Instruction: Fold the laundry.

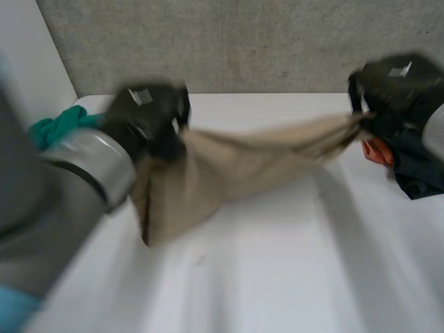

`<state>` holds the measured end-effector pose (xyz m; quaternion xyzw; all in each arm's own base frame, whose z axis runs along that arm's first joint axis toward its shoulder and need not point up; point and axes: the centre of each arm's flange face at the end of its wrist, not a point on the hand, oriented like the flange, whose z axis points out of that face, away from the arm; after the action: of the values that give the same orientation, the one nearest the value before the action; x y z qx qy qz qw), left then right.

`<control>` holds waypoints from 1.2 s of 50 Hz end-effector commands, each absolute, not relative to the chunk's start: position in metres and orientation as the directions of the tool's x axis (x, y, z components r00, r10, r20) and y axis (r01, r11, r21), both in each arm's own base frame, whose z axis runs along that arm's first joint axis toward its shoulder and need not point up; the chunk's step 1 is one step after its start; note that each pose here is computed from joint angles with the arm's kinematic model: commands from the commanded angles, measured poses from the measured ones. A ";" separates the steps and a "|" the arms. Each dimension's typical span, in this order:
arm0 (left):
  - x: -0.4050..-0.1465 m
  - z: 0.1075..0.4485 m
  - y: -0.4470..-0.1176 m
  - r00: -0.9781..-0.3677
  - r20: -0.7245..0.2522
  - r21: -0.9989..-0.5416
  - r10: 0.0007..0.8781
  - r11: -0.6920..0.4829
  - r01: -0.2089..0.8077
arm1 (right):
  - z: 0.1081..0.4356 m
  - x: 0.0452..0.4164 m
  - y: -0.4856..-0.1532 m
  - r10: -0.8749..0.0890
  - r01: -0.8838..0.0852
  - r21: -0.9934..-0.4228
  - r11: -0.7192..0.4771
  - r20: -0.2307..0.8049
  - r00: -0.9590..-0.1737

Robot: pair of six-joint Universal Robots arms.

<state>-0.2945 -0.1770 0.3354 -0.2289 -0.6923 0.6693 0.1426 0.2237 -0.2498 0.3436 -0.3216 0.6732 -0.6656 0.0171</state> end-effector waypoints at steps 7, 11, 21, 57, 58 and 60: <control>-0.241 0.510 -0.158 -0.930 -0.086 -0.879 0.356 -0.467 -0.097 | 0.482 0.212 -0.225 -0.341 -0.129 -0.890 -0.436 0.296 -0.892; -0.244 0.528 -0.177 -0.946 -0.070 -0.830 0.317 -0.544 -0.121 | 0.491 0.212 -0.241 -0.343 -0.039 -0.885 -0.464 0.219 -0.914; -0.283 0.468 -0.285 -0.959 -0.096 -0.857 0.268 -0.512 -0.057 | 0.428 0.239 -0.298 -0.330 -0.015 -0.940 -0.340 0.135 -0.934; -0.294 0.289 -0.317 -0.930 -0.271 -0.962 0.250 -0.101 0.253 | 0.273 0.255 -0.344 -0.392 -0.444 -0.896 0.018 0.402 -0.827; -0.293 0.286 -0.306 -0.922 -0.280 -0.960 0.267 -0.085 0.267 | 0.269 0.253 -0.337 -0.425 -0.465 -0.884 0.042 0.406 -0.809; -0.287 0.270 -0.272 -0.896 -0.312 -0.947 0.317 -0.028 0.320 | 0.256 0.246 -0.318 -0.519 -0.530 -0.843 0.090 0.415 -0.748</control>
<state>-0.3008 -0.3514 0.2978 -0.1713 -0.6459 0.7440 0.0043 0.2653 -0.3624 0.2762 -0.2662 0.6848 -0.6779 -0.0260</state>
